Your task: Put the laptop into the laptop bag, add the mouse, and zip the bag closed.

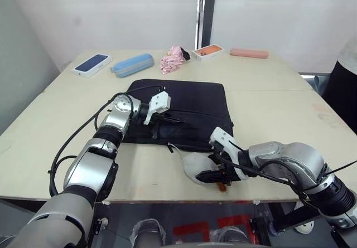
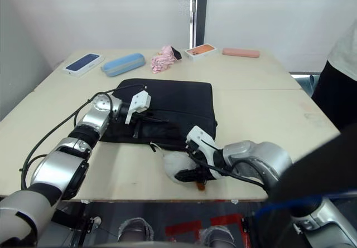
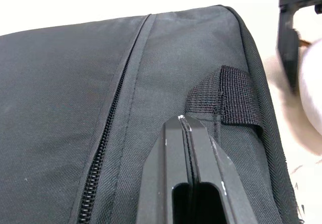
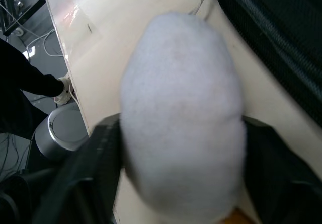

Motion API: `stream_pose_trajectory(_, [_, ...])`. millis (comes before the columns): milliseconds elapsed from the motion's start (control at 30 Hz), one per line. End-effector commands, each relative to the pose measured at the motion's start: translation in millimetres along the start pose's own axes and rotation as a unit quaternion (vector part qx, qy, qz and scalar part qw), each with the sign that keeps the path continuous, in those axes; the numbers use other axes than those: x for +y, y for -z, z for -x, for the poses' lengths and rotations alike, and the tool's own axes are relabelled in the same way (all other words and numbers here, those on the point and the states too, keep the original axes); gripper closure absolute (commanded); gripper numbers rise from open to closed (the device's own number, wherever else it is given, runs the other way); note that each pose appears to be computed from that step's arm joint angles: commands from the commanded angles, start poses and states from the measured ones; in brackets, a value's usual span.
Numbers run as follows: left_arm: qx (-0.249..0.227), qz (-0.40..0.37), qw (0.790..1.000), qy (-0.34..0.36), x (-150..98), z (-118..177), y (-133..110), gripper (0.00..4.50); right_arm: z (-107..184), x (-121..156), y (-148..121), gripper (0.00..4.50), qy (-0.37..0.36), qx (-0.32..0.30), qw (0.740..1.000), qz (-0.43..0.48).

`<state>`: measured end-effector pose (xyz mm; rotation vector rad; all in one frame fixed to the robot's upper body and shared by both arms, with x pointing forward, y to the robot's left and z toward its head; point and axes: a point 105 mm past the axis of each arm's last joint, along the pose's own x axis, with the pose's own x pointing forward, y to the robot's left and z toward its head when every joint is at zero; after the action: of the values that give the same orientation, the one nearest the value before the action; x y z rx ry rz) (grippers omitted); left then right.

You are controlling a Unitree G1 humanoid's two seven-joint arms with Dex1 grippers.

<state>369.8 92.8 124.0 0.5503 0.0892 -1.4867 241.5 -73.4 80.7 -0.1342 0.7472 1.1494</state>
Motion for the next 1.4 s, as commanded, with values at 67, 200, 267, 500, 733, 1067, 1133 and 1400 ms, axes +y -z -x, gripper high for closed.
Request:
stream_pose_trajectory(67, [0.077,0.049,0.996,0.023,-25,-1,48,4.5,15,2,-10,3.2,0.001,-0.027,0.999,0.021])
stream_pose_trajectory(200, [0.086,0.055,0.994,0.026,-29,-1,54,4.5,24,5,-10,4.48,0.001,-0.036,0.999,0.015])
stream_pose_trajectory(267, [0.088,0.065,0.994,0.028,-31,0,56,4.5,34,4,-11,4.48,0.012,-0.043,0.999,0.007])
stream_pose_trajectory(500, [0.092,0.07,0.992,0.048,-40,-1,61,4.5,100,-2,8,4.48,0.057,-0.041,0.998,0.008])
stream_pose_trajectory(733, [0.094,0.067,0.992,0.058,-41,-3,59,4.5,166,-35,45,4.48,0.17,0.001,0.985,-0.014])
stream_pose_trajectory(1067, [0.081,0.063,0.993,0.061,-40,-8,55,4.5,216,-128,15,4.48,0.381,-0.016,0.924,0.02])
stream_pose_trajectory(1133, [0.079,0.064,0.992,0.068,-42,-7,55,4.5,204,-137,1,4.48,0.382,-0.024,0.923,0.037])
stream_pose_trajectory(1400, [0.074,0.065,0.991,0.09,-52,-9,57,4.5,142,-156,-38,4.48,0.352,-0.017,0.931,0.093])
